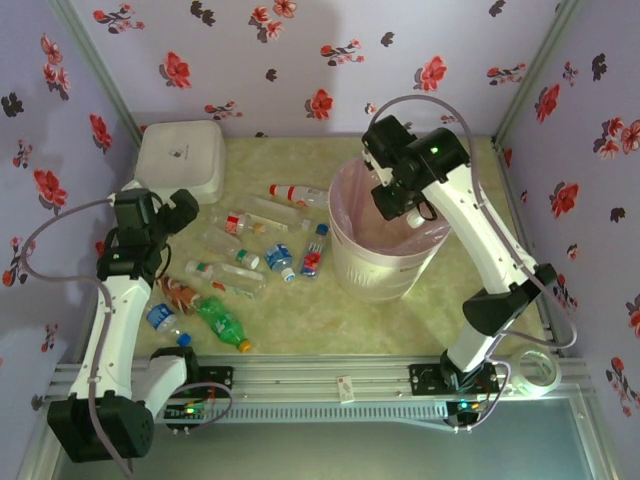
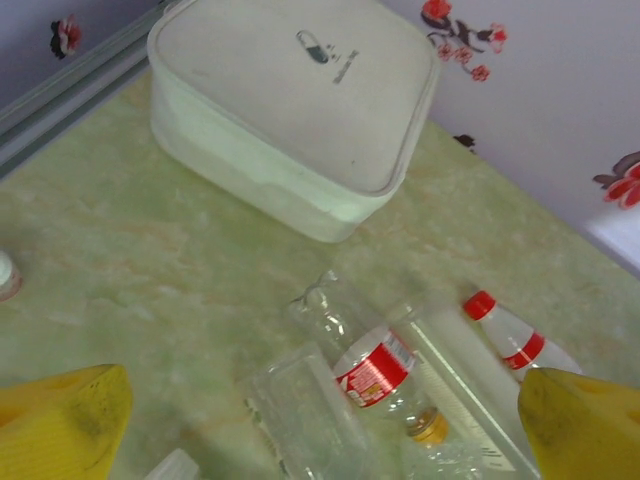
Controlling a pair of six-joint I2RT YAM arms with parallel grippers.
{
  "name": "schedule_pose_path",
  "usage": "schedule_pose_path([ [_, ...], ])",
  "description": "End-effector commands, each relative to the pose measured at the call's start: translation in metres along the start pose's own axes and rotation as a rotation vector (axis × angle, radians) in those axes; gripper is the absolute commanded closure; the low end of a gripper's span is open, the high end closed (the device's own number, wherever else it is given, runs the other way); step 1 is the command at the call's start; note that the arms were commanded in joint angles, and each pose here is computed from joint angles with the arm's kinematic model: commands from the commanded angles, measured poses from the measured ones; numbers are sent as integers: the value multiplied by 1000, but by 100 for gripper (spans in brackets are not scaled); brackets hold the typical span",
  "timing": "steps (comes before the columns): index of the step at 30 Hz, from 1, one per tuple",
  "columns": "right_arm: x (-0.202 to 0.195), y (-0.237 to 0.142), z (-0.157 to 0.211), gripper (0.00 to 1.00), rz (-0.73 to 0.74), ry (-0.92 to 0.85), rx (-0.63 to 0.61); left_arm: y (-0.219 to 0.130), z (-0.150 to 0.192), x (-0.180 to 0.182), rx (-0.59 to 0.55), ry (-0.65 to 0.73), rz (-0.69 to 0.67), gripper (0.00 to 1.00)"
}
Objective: Put the plastic bottles in the bin
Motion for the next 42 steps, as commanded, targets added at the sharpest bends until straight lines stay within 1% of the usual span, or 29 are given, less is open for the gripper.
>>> schedule_pose_path([
  [1,6,9,6,58,-31,-58,74,1,3,9,5,29,-47,0],
  [6,12,31,0,58,-50,-84,137,4,3,14,9,28,-70,1],
  [12,9,56,-9,58,-73,-73,170,9,8,20,24,24,-89,0],
  [19,10,89,-13,57,-135,-44,198,11,11,26,33,28,-108,0],
  [22,10,105,-11,53,-149,-17,194,10,10,31,28,26,-129,0],
  [28,8,129,-1,52,-176,38,171,8,7,37,20,22,-151,0],
  [33,8,150,5,49,-191,58,199,12,8,41,22,24,-171,0],
  [38,9,168,9,45,-195,74,226,14,10,47,21,36,-224,0],
  [42,9,174,11,36,-201,84,230,18,12,51,37,42,-246,0],
])
Point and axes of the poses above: each hand's point on the last joint's axis, 136 mm out from that joint toward the fingers, its own y axis out along the fingers, its own x axis along the line the jaws close on, z = x × y, the point moved 10 cm from there along -y, back along the fingers, and after that the axes turned 1 degree about -y, right-handed, at the moved point
